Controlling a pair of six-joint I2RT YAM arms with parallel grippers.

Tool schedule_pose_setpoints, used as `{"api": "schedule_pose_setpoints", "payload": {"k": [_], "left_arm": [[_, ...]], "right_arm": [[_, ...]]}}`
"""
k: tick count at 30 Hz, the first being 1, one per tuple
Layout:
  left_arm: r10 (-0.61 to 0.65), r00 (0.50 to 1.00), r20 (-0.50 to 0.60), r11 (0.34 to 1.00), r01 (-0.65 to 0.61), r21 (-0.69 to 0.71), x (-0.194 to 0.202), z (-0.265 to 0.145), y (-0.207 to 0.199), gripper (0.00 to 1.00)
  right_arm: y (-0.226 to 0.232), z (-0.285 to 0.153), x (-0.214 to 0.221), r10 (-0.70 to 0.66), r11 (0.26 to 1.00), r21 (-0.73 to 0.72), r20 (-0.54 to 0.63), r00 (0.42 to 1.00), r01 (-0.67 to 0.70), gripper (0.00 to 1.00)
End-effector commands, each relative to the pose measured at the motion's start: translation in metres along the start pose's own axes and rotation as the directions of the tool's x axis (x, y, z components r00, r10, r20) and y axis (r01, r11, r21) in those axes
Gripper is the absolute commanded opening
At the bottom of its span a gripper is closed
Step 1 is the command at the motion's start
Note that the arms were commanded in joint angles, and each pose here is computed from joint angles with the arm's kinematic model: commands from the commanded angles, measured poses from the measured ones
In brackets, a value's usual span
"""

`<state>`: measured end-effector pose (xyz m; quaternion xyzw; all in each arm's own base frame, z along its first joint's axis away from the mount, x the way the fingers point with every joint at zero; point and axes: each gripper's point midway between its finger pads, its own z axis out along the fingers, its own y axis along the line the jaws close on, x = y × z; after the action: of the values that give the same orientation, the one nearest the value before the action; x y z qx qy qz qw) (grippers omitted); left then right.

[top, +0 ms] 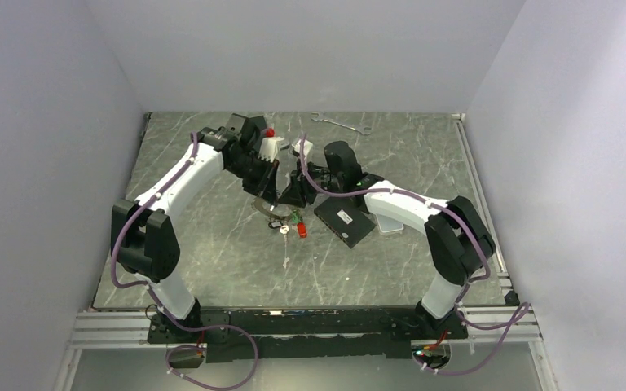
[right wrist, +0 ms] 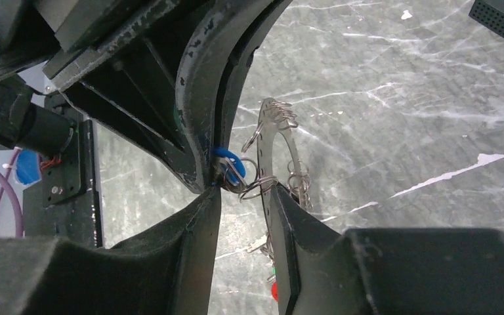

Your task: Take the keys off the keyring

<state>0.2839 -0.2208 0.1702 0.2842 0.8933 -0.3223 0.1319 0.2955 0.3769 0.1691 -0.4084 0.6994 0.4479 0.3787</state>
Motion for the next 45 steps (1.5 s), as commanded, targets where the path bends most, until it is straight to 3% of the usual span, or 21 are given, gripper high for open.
{"api": "schedule_pose_setpoints", "payload": {"k": [1,7,15,29,45], "left_arm": [[0.058,0.998,0.039,0.997,-0.06,0.058,-0.008,-0.012,-0.022,0.0],[0.068,0.997,0.04,0.995,-0.071,0.07,-0.006,-0.012,-0.025,0.0],[0.083,0.995,0.047,0.996,-0.085,0.039,-0.007,-0.014,-0.021,0.0],[0.03,0.99,0.136,0.996,-0.018,-0.086,-0.025,-0.03,0.019,0.0],[0.015,0.987,0.162,0.996,-0.001,-0.089,-0.028,-0.032,0.031,0.0]], "right_arm": [[-0.003,0.005,-0.023,-0.082,0.996,0.019,0.035,0.996,0.082,0.37],[-0.003,0.009,-0.021,-0.087,0.996,0.02,0.024,0.996,0.086,0.33],[-0.005,0.005,-0.019,-0.14,0.99,0.032,0.011,0.99,0.14,0.01],[0.005,-0.007,-0.008,-0.217,0.976,0.001,-0.01,0.976,0.217,0.0],[0.006,-0.015,-0.001,-0.324,0.946,-0.007,0.01,0.946,0.324,0.0]]}}
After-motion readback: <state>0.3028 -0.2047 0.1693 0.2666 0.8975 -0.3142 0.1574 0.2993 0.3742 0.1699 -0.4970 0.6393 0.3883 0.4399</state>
